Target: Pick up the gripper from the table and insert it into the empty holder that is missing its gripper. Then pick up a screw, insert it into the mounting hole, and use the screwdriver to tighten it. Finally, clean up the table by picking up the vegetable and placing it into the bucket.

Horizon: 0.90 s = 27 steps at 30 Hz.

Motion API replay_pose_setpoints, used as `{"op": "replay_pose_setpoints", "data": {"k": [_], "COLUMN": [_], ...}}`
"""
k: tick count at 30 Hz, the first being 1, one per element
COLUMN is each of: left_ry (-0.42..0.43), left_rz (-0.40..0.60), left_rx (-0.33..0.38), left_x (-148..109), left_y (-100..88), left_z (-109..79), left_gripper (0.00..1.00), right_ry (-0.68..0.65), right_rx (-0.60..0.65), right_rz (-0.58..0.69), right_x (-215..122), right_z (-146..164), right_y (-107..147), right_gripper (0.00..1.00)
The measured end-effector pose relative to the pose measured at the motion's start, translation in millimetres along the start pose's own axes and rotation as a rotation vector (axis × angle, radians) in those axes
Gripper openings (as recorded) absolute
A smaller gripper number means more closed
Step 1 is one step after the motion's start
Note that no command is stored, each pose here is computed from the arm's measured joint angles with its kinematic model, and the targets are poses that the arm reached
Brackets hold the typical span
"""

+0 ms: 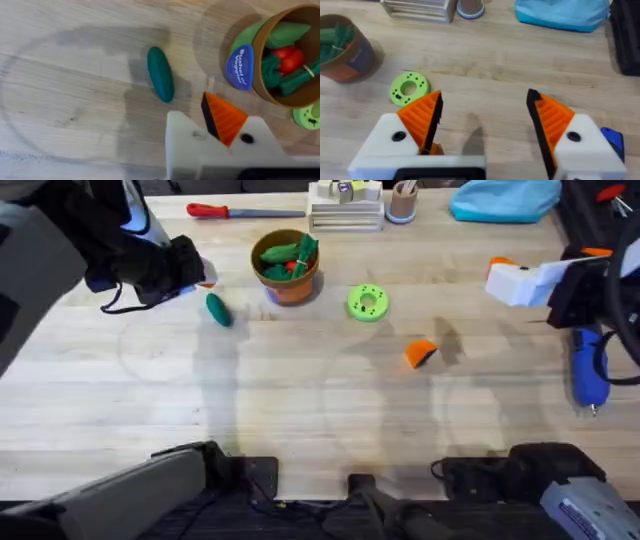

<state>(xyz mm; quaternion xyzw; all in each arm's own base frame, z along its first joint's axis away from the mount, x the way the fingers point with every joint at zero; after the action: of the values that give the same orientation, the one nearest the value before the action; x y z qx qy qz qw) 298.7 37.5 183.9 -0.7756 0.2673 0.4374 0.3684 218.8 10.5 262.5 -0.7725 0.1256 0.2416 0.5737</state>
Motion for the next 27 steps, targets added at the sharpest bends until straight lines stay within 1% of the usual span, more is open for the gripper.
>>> {"op": "replay_pose_setpoints", "data": {"k": [4,5,6,7,8,9,10,11,12,16,19,21,23,25,27], "left_ry": [0.004,0.004,0.005,0.006,0.012,0.018,0.029,0.045,0.064,0.153,0.228,0.277,0.32,0.364,0.425], "left_rz": [0.008,0.01,0.011,0.01,0.004,-0.006,-0.023,-0.043,-0.064,-0.15,-0.195,-0.212,-0.221,-0.228,-0.231], "left_rx": [0.002,0.005,0.007,0.01,0.02,0.034,0.058,0.084,0.119,0.275,0.41,0.485,0.539,0.579,0.612], "left_x": [-4.2,-6.7,-11.3,-15.6,-21.9,-28.8,-38.0,-47.4,-58.0,-95.9,-119.7,-132.0,-141.9,-150.2,-157.3], "left_y": [3.5,4.9,6.6,7.6,7.9,7.2,6.1,4.9,4.6,11.2,26.4,38.6,49.6,58.5,65.4], "left_z": [-0.1,0.0,-0.4,-0.9,-3.4,-6.2,-11.2,-17.3,-24.8,-55.6,-77.9,-89.0,-96.3,-102.3,-110.8], "left_gripper": [0.017,0.037,0.201,0.333,0.491,0.632,0.796,0.933,0.98,0.993,0.993,0.993,0.993,0.993,0.993], "right_ry": [0.0,0.0,0.0,0.0,0.0,0.0,0.0,0.0,0.0,0.0,0.0,0.0,0.0,0.0,0.0], "right_rx": [0.0,0.0,0.0,0.0,0.0,0.0,0.0,0.0,0.0,0.0,0.0,0.0,0.0,0.0,0.0], "right_rz": [0.0,0.0,0.0,0.0,0.0,0.0,0.0,0.0,0.0,0.0,0.0,0.0,0.0,0.0,0.0], "right_x": [0.0,0.0,0.0,0.0,0.0,0.0,0.0,0.0,0.0,0.0,0.0,0.0,0.0,0.0,0.0], "right_z": [0.0,-0.1,-0.1,0.0,0.0,-0.1,0.0,-0.1,0.0,0.0,-0.1,-0.1,0.0,0.0,-0.1], "right_y": [0.0,0.0,0.0,0.0,0.1,0.0,0.0,0.0,0.1,0.1,0.0,0.0,0.0,0.0,0.0], "right_gripper": [0.991,0.991,0.991,0.991,0.991,0.991,0.991,0.991,0.991,0.991,0.992,0.99,0.991,0.991,0.991]}}
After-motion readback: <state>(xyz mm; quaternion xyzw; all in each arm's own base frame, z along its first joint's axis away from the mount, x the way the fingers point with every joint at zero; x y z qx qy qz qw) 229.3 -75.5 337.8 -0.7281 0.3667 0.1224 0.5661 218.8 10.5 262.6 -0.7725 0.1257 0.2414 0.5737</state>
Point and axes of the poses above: each hand's point on the last joint's axis, 136 mm out from that joint toward the fingers, its own x axis out along the fingers, its own z axis along the line the jaws close on, y = z × x, the point moved 5 cm from there along -x, back along the fingers, and after that the axes turned 15 degrees about -x, right-handed, at the moved point
